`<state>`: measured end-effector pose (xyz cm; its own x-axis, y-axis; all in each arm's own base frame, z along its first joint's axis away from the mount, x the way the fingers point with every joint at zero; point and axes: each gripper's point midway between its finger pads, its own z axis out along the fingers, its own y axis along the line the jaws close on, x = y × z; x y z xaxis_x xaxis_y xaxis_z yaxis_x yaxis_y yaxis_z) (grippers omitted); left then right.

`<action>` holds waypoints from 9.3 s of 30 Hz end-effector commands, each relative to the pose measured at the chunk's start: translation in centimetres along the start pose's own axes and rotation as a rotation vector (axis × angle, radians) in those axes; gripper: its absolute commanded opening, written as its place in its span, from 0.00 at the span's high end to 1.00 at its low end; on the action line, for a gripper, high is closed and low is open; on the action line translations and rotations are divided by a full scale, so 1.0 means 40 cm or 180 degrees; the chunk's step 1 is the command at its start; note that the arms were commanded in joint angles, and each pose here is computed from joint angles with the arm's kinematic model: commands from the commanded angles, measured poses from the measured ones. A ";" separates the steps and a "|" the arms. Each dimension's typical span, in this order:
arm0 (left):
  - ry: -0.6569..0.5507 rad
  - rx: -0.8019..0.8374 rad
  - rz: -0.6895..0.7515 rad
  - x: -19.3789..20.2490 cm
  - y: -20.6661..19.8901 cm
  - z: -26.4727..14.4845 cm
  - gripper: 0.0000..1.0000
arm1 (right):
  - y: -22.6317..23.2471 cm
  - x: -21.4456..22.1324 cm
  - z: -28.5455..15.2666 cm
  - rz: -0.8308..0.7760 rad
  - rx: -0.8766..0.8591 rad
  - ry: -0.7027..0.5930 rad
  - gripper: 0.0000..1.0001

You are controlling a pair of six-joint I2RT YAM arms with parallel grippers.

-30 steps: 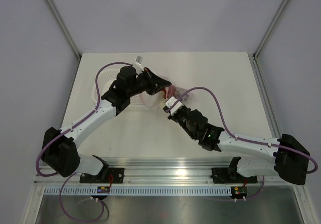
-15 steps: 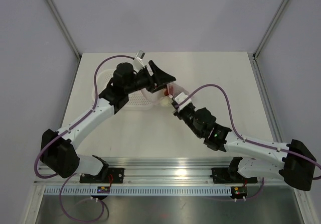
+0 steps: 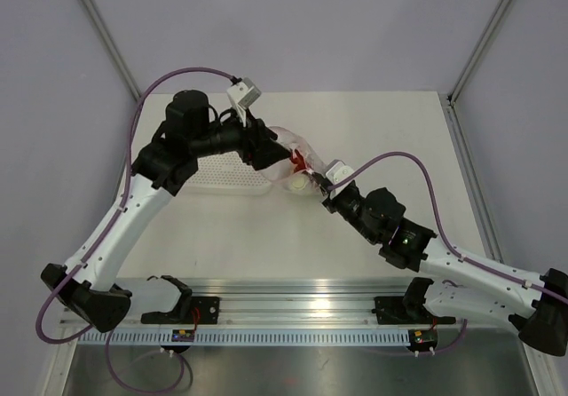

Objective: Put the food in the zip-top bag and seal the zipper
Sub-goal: Pick up the zipper food storage bag at the center of the board, then zip the zipper food storage bag at the center of the board, then place the zipper food storage bag at the center of the board, then reset both arms

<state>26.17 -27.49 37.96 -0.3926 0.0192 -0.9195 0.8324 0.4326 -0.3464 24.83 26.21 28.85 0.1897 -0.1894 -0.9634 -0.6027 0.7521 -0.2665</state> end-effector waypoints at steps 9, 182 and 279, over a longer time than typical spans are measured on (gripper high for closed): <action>0.1163 0.0215 0.1209 0.210 -0.066 0.017 0.31 | -0.029 -0.156 -0.025 0.0035 -0.0179 -0.0267 1.00; 0.0805 0.1548 0.1792 0.134 -0.084 0.168 1.00 | -0.232 -0.178 -0.140 0.0605 0.0564 -0.0450 1.00; -0.0458 -0.2087 -0.0422 0.164 0.333 -0.143 0.01 | -0.457 0.259 -0.181 0.1974 0.2869 0.2174 0.01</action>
<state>32.86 -19.88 27.60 -0.4662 -0.1964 -0.8626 0.4471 0.7890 -0.4213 33.04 7.90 23.10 -0.5449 0.1817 -0.8186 0.1899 0.9776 0.0906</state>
